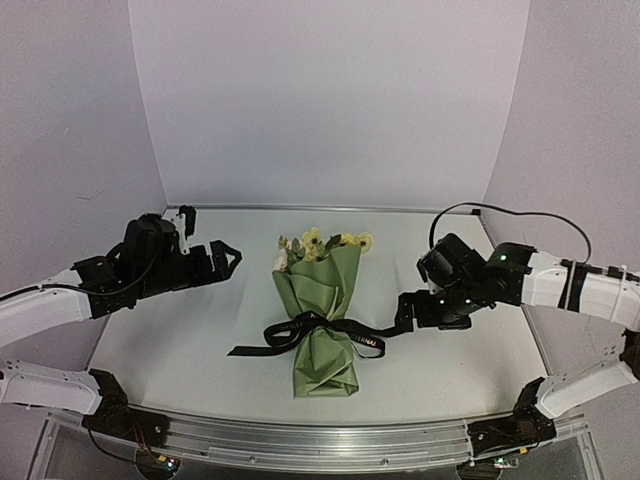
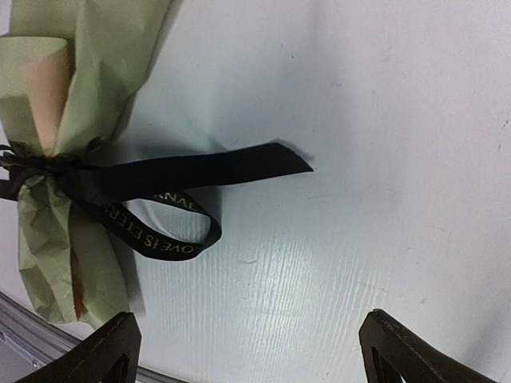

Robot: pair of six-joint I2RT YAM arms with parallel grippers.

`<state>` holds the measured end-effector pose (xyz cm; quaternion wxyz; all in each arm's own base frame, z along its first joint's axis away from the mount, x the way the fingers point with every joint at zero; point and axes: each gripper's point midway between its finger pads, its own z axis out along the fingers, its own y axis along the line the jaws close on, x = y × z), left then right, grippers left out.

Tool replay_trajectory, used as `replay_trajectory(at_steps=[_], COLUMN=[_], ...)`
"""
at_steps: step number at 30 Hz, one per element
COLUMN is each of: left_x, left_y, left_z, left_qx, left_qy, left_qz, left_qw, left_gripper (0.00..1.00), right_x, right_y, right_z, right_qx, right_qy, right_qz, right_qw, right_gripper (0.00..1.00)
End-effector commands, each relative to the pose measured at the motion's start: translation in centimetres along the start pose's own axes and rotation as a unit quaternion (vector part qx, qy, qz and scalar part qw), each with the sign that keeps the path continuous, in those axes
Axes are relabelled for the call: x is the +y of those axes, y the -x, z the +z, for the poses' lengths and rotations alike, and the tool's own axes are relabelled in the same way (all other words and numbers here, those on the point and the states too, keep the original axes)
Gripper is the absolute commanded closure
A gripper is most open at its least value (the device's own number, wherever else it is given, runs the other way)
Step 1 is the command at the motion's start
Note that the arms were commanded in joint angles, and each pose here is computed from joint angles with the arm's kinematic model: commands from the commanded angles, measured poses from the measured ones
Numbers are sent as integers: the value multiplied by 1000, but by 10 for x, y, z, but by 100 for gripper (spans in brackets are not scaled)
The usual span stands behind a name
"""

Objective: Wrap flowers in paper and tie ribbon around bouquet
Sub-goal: Reset both arms

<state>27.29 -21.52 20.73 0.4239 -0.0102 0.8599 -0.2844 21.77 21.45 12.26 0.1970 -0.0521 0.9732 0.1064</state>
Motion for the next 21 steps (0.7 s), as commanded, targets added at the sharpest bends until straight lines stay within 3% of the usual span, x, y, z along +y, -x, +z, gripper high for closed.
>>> replay_trajectory(at_steps=[1,9,21], left_x=[-14,-11,-15], left_y=[51,67,76], left_z=[-24,-24,-32], left_qx=[-75,-81,-102], left_qy=[9,50,39], left_qz=[6,9,14], left_qw=[997,995,994], left_gripper=[0,0,0], right_x=[-18,-40,-47], right_y=[8,12,14], right_z=[-23,-46,-50], right_qx=[-52,-112,-129], right_qy=[-18,-34,-47], right_qz=[-36,-49,-55], right_qw=[998,992,989], right_gripper=[2,2,2])
